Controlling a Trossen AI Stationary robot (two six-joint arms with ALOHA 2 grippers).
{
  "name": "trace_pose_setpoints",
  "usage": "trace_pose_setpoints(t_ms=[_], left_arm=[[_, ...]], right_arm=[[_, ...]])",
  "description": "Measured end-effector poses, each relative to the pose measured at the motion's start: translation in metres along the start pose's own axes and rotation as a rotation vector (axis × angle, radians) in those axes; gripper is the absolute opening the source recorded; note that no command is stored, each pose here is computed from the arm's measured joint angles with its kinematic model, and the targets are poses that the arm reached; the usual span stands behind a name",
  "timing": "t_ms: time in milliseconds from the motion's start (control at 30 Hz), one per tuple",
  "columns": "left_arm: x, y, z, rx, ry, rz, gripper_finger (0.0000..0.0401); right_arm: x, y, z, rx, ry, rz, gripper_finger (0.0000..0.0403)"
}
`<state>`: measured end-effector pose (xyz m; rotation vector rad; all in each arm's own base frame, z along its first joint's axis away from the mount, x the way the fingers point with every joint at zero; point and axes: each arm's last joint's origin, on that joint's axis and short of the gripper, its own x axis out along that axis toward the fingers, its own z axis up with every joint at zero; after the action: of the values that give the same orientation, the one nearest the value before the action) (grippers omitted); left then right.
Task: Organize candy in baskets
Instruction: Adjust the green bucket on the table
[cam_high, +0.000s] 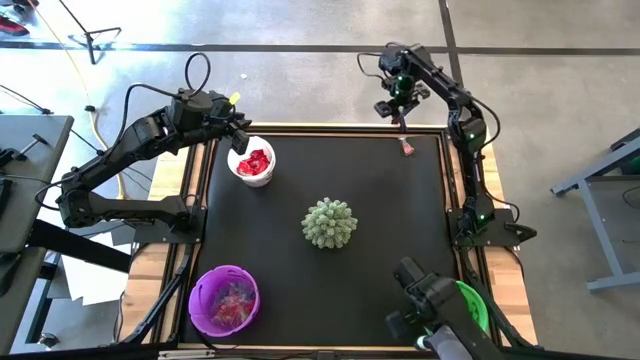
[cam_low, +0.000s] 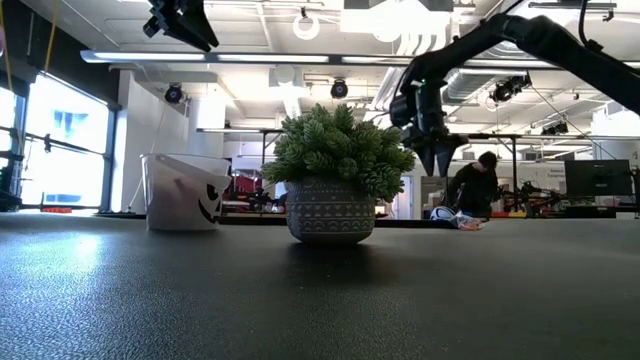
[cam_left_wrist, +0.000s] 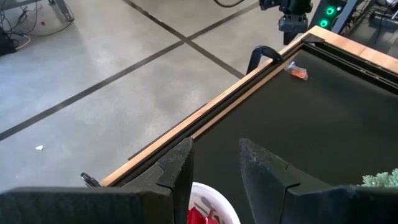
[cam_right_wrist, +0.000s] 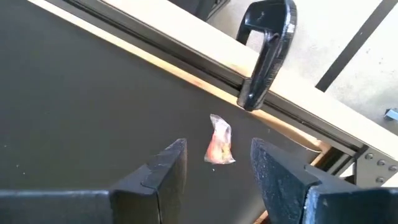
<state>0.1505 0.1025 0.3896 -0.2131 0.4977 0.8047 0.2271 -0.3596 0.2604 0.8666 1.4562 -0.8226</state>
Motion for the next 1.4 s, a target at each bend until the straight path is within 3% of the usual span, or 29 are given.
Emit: trace_pose_setpoints(t_ms=[233,500,733,1200,1400], left_arm=[[0.0,0.0,0.0,-0.006,0.001,0.0,0.0113],[0.0,0.0,-0.001,-0.01,0.01,0.002,0.0113],[0.0,0.0,-0.001,-0.005,0.005,0.001,0.0113],[0.0,0.0,-0.001,0.03,0.006,0.001,0.0113],[0.0,0.0,-0.001,0.03,0.007,0.001,0.0113]], right_arm=[[0.011,0.004,-0.011,0.004,0.062,-0.005,0.0176],[0.043,0.001,-0.088,-0.008,0.312,-0.029,0.0176],[0.036,0.009,-0.098,0.049,0.139,-0.021,0.0176],[0.008,0.018,-0.086,0.069,0.014,-0.005,0.0176],[-0.002,0.022,-0.064,0.011,-0.218,0.03,0.0176]])
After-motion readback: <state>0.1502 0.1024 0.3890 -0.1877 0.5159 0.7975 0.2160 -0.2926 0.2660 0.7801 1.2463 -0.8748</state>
